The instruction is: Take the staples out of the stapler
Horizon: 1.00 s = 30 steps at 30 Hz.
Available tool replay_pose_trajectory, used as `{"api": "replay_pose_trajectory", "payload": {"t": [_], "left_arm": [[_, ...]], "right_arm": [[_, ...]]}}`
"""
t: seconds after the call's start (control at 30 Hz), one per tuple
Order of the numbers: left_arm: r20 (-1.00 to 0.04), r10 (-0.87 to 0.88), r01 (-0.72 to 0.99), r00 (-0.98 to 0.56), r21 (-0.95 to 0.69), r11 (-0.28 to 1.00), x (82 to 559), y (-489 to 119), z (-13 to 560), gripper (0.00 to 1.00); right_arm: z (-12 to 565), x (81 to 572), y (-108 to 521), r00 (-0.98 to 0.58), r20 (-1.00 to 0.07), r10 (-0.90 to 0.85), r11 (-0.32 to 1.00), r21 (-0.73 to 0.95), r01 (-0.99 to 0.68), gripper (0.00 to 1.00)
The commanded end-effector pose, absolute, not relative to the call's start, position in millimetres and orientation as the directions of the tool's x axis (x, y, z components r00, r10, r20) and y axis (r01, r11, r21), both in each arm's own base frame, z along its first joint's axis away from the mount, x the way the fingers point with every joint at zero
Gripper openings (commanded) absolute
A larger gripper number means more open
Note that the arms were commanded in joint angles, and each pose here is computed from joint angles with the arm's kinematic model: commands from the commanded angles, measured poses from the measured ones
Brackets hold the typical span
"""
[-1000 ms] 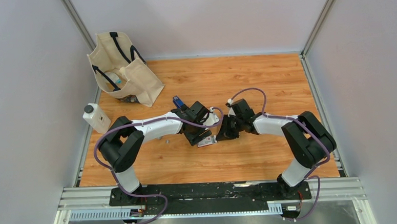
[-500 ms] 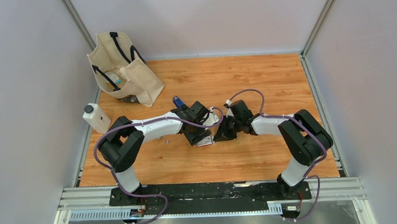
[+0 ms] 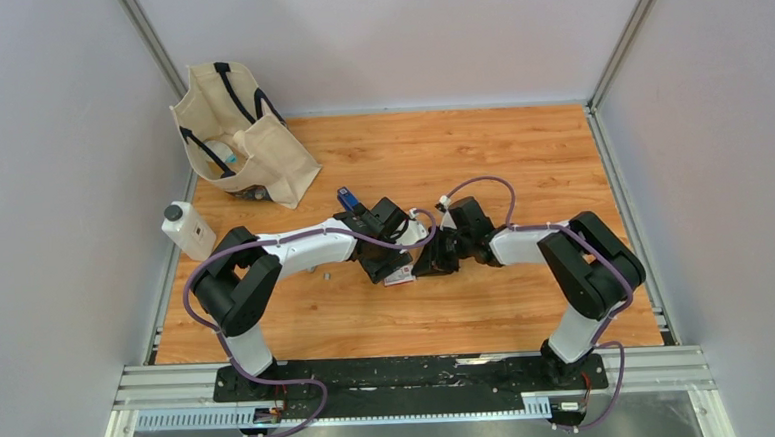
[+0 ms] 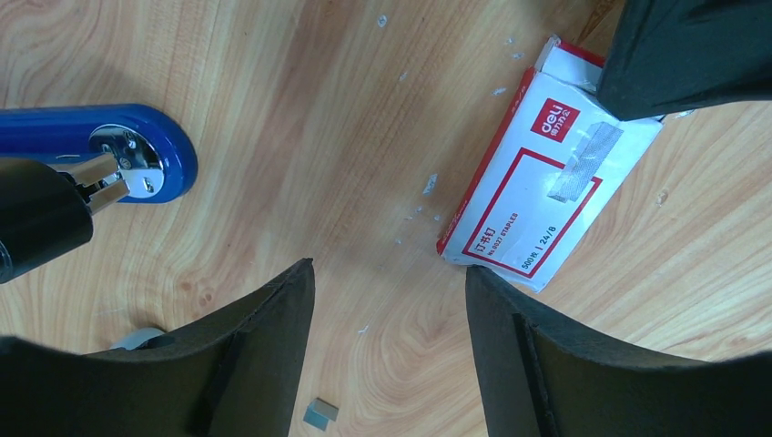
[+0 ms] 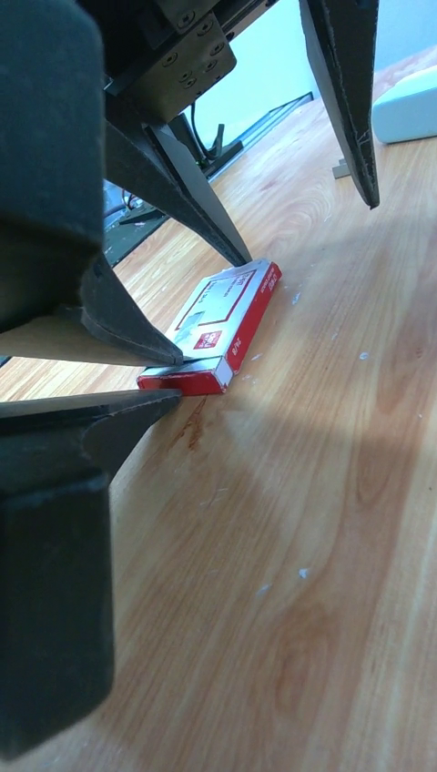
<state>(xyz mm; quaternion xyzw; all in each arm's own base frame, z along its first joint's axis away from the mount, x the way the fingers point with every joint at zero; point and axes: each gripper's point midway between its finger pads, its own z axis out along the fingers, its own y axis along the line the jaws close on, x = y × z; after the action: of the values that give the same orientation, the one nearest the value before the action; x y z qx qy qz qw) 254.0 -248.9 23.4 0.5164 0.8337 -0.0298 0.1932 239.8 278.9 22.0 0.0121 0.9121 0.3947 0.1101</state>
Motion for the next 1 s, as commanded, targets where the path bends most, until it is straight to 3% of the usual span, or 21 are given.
{"api": "replay_pose_trajectory", "payload": {"t": [0.0,0.37,0.63,0.77,0.83,0.9,0.97], "left_arm": [[-0.375,0.854,0.881,-0.361,0.162,0.444,256,-255,28,0.7],[-0.38,0.852,0.88,-0.36,0.165,0.445,258,-257,30,0.69],[-0.392,0.85,0.874,-0.351,0.189,0.448,263,-255,43,0.7],[-0.417,0.835,0.865,-0.36,0.186,0.465,269,-255,64,0.79],[-0.426,0.825,0.859,-0.37,0.182,0.479,273,-251,77,0.85],[-0.463,0.802,0.85,-0.378,0.171,0.499,277,-248,99,0.85],[-0.503,0.773,0.835,-0.386,0.166,0.525,281,-242,126,0.85]], "right_arm": [[15,235,284,-0.98,-0.172,0.1,0.667,0.742,-0.063,0.23],[19,232,279,-0.978,-0.185,0.1,0.671,0.738,-0.071,0.31],[20,234,249,-0.972,-0.191,0.135,0.704,0.709,-0.042,0.48],[23,236,233,-0.968,-0.201,0.15,0.725,0.688,-0.03,0.62],[30,240,225,-0.962,-0.214,0.172,0.732,0.681,-0.021,0.64],[41,247,215,-0.949,-0.243,0.199,0.744,0.668,-0.015,0.7],[58,259,208,-0.932,-0.3,0.205,0.775,0.631,-0.033,0.91]]}}
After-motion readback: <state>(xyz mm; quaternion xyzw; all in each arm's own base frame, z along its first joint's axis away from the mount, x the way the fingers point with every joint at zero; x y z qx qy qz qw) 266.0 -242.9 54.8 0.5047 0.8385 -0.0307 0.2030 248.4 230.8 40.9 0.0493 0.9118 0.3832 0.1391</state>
